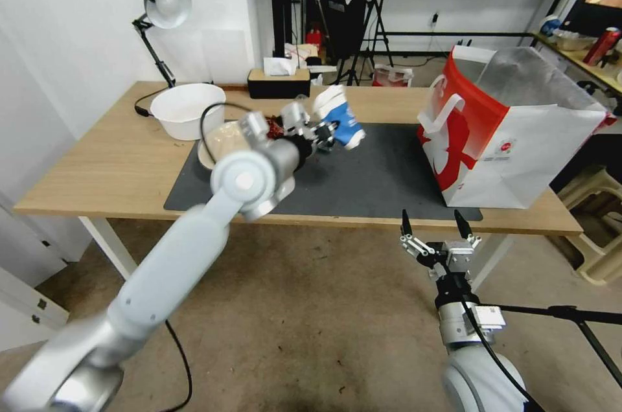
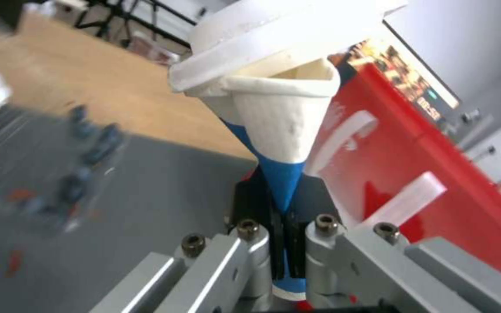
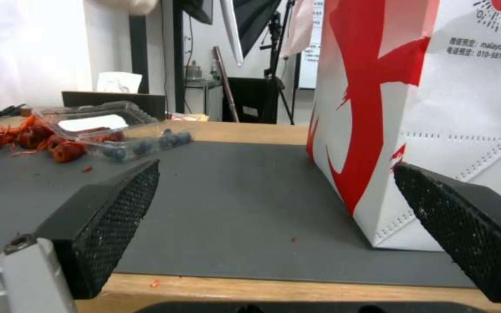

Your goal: Pick up the trash from the table and place it into the takeout bag.

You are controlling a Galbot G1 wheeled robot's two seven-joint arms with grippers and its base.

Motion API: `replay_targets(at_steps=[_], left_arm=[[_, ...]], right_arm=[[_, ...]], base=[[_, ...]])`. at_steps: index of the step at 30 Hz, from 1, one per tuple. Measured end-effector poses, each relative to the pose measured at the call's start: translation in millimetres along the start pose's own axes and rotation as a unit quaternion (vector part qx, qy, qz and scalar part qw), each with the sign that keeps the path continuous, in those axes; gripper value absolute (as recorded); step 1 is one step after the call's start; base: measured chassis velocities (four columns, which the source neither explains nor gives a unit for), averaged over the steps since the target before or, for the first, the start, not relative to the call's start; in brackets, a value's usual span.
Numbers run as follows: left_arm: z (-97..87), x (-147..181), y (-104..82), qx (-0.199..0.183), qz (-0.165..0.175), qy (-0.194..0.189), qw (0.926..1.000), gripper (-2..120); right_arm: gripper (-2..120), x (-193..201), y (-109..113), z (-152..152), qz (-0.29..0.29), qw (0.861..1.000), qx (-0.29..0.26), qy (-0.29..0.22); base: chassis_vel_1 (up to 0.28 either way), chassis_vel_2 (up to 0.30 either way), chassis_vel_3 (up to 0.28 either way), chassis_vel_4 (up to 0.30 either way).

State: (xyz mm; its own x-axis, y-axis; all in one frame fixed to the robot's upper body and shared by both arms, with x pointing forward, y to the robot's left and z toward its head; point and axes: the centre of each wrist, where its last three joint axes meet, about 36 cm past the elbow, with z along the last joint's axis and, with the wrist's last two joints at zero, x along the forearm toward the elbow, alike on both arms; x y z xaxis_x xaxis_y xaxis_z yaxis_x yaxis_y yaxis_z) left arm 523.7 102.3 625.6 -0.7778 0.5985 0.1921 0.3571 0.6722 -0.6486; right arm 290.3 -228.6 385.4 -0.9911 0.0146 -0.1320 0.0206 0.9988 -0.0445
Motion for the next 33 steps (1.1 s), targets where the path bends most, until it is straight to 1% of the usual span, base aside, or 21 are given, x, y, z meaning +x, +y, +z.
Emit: replay_targets(at_steps=[1,2,3,4,7,8,10,12,13,15,16,18,19,20,21,23,24,25,26,28,33], left_arm=[[-12.6,-6.8,-11.4,-0.013,0.007,-0.002,0.9999,0],[-12.6,-6.8,-11.4,-0.013,0.007,-0.002,0.9999,0],[-22.2,-13.4,-23.0,-0.021,0.016,-0.001,0.9996,0],[-22.2,-13.4,-23.0,-0.021,0.016,-0.001,0.9996,0],[-37.1,-32.3,-51.0,-0.043,0.032,0.004,0.9985,0],[-37.1,-32.3,-51.0,-0.043,0.032,0.004,0.9985,0],[-39.4,-39.1,-61.1,-0.050,0.040,0.006,0.9979,0],[-40.2,-52.0,-80.3,-0.067,0.053,0.014,0.9963,0],[-40.2,-52.0,-80.3,-0.067,0.053,0.014,0.9963,0],[-40.7,-61.7,-97.6,-0.079,0.065,0.019,0.9946,0],[-40.7,-61.7,-97.6,-0.079,0.065,0.019,0.9946,0],[-41.7,-68.5,-115.7,-0.091,0.079,0.022,0.9925,0],[-41.7,-68.5,-115.7,-0.091,0.079,0.022,0.9925,0],[-43.2,-72.3,-126.6,-0.098,0.088,0.022,0.9911,0],[-43.2,-72.3,-126.6,-0.098,0.088,0.022,0.9911,0],[-45.5,-77.1,-141.8,-0.105,0.102,0.021,0.9890,0],[-45.5,-77.1,-141.8,-0.105,0.102,0.021,0.9890,0],[-47.0,-80.2,-152.9,-0.107,0.112,0.020,0.9877,0],[-47.0,-80.2,-152.9,-0.107,0.112,0.020,0.9877,0],[-46.1,-86.1,-171.1,-0.114,0.123,0.023,0.9855,0],[-41.9,-95.4,-187.1,-0.122,0.131,0.029,0.9834,0]], right_arm=[[100,-0.7,0.1,0.2,0.002,1.000,-0.001,0.000],[100,-0.7,0.1,0.2,0.002,1.000,-0.001,0.000],[100,-1.5,0.0,0.6,0.003,1.000,-0.001,-0.001],[100,-1.5,0.0,0.6,0.003,1.000,-0.001,-0.001],[100,-2.9,-0.6,1.6,0.007,1.000,-0.001,-0.001],[100,-2.9,-0.6,1.6,0.007,1.000,-0.001,-0.001],[100,-3.4,-0.8,1.8,0.008,1.000,-0.001,-0.001],[100,-4.5,-0.9,2.1,0.010,1.000,-0.002,-0.002],[100,-4.5,-0.9,2.1,0.010,1.000,-0.002,-0.002],[100,-4.9,-0.4,2.5,0.013,1.000,-0.004,-0.003],[100,-4.9,-0.4,2.5,0.013,1.000,-0.004,-0.003],[100,-5.1,-0.6,3.7,0.014,1.000,-0.005,-0.002],[100,-5.1,-0.6,3.7,0.014,1.000,-0.005,-0.002],[100,-5.3,-1.4,4.0,0.016,1.000,-0.005,-0.003],[100,-5.3,-1.4,4.0,0.016,1.000,-0.005,-0.003],[100,-5.8,-2.1,4.6,0.017,1.000,-0.005,-0.003],[100,-5.8,-2.1,4.6,0.017,1.000,-0.005,-0.003],[100,-6.3,-2.0,4.8,0.017,1.000,-0.005,-0.003],[100,-6.3,-2.0,4.8,0.017,1.000,-0.005,-0.003],[100,-7.1,-1.1,5.2,0.019,1.000,-0.007,-0.004],[100,-7.3,0.8,5.6,0.019,1.000,-0.010,-0.004]], base=[[0.000,0.000,0.000,0.000],[0.000,0.000,0.000,0.000],[0.000,0.000,0.000,0.000],[0.000,0.000,0.000,0.000],[0.000,0.000,0.000,0.000],[0.000,0.000,0.000,0.000],[0.000,0.000,0.000,0.000],[0.000,0.000,0.000,0.000],[0.000,0.000,0.000,0.000],[0.000,0.000,0.000,0.000],[0.000,0.000,0.000,0.000],[0.000,0.000,0.000,0.000],[0.000,0.000,0.000,0.000],[0.000,0.000,0.000,0.000],[0.000,0.000,0.000,0.000],[0.000,0.000,0.000,0.000],[0.000,0.000,0.000,0.000],[0.000,0.000,0.000,0.000],[0.000,0.000,0.000,0.000],[0.000,0.000,0.000,0.000],[0.000,0.000,0.000,0.000]])
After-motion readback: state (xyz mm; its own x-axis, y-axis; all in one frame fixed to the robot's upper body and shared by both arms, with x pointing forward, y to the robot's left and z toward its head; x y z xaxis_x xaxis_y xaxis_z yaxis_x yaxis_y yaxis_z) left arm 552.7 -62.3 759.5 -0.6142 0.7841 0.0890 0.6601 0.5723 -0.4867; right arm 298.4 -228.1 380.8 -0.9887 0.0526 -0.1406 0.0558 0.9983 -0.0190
